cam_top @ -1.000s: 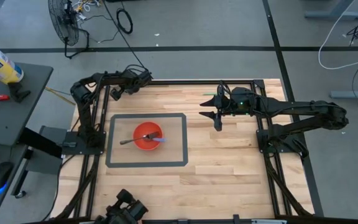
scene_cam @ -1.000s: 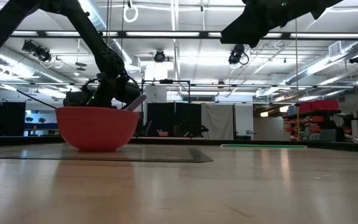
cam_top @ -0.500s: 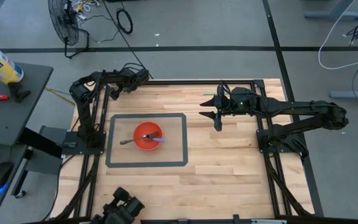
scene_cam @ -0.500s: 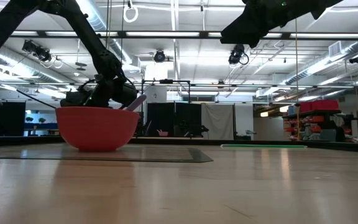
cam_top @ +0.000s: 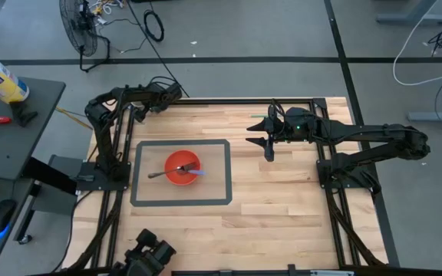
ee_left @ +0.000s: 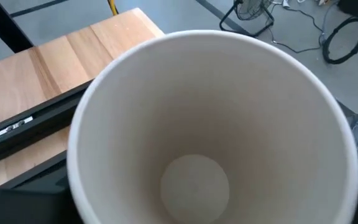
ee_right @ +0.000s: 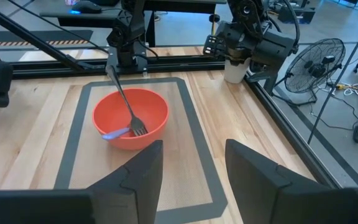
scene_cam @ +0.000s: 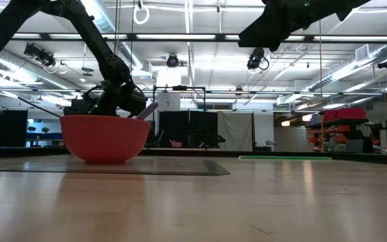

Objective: Pick & Place Utensil
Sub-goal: Put the gray cup on the transparent mat to the top left of the orange bowl

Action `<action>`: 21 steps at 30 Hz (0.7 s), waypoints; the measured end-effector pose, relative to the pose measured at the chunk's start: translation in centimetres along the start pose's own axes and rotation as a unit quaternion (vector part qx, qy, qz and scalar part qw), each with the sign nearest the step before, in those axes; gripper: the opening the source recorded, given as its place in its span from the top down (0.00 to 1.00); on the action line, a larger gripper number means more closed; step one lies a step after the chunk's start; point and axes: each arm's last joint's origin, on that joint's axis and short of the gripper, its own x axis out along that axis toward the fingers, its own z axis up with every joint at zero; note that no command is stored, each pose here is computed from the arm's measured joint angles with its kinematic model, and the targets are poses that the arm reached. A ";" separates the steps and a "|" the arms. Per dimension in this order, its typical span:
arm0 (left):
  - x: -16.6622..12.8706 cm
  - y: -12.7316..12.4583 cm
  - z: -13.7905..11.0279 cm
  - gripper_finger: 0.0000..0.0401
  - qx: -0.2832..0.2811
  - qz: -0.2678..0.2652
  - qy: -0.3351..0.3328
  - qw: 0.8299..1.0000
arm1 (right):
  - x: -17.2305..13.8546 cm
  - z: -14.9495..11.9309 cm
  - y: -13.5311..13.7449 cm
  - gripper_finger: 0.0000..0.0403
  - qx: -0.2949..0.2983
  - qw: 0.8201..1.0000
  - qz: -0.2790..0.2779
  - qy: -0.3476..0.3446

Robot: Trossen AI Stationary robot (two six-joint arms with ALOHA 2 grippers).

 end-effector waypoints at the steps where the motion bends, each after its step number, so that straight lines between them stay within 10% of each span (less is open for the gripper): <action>1: 0.0 0.0 0.0 0.08 0.000 0.000 0.000 1.000 | 0.0 0.0 0.0 0.56 0.000 1.000 0.000 0.000; 21: -5.3 2.5 -0.9 0.14 0.019 0.030 0.006 0.999 | 0.0 0.0 0.0 0.56 0.000 1.000 0.000 0.000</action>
